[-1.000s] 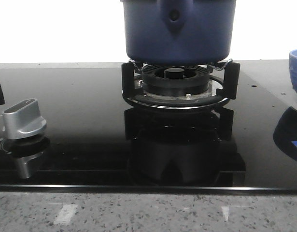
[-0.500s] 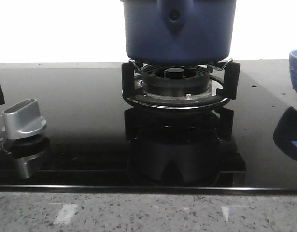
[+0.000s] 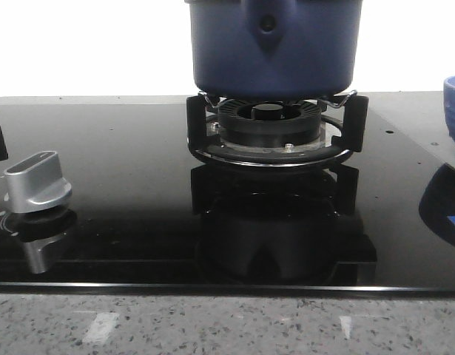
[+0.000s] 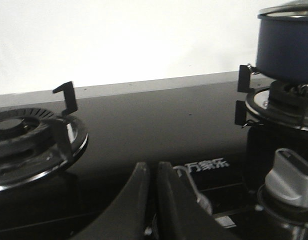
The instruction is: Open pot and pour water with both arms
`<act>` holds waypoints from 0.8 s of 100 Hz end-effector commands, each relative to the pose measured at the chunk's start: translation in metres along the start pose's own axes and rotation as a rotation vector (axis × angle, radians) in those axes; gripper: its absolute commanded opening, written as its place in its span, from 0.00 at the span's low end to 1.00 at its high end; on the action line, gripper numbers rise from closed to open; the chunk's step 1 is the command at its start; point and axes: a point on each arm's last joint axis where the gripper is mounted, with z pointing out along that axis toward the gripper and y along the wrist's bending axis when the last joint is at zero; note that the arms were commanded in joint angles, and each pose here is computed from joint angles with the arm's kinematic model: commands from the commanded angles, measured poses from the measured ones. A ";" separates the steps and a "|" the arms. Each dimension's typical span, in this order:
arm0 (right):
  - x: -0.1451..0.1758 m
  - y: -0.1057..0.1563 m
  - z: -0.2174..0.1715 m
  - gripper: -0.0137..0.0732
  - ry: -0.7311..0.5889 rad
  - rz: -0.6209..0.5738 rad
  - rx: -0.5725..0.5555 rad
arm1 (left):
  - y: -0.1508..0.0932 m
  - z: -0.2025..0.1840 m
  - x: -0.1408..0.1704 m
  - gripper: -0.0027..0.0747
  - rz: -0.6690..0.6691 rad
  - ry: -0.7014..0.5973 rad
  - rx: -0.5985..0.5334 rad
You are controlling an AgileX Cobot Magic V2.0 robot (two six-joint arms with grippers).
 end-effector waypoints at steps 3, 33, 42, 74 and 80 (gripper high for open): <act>-0.013 0.000 -0.002 0.08 -0.083 -0.015 0.007 | 0.004 -0.003 -0.004 0.01 -0.013 -0.078 -0.056; -0.013 0.000 -0.002 0.08 -0.083 -0.015 0.007 | 0.003 -0.009 0.028 0.01 -0.024 0.165 -0.095; -0.013 0.000 -0.002 0.08 -0.083 -0.015 0.007 | 0.002 -0.011 0.030 0.01 -0.021 0.183 -0.090; -0.013 0.000 -0.002 0.08 -0.083 -0.015 0.007 | 0.002 -0.010 0.030 0.01 -0.029 0.181 -0.089; -0.013 0.000 -0.002 0.08 -0.083 -0.015 0.007 | 0.002 -0.010 0.030 0.01 -0.029 0.181 -0.089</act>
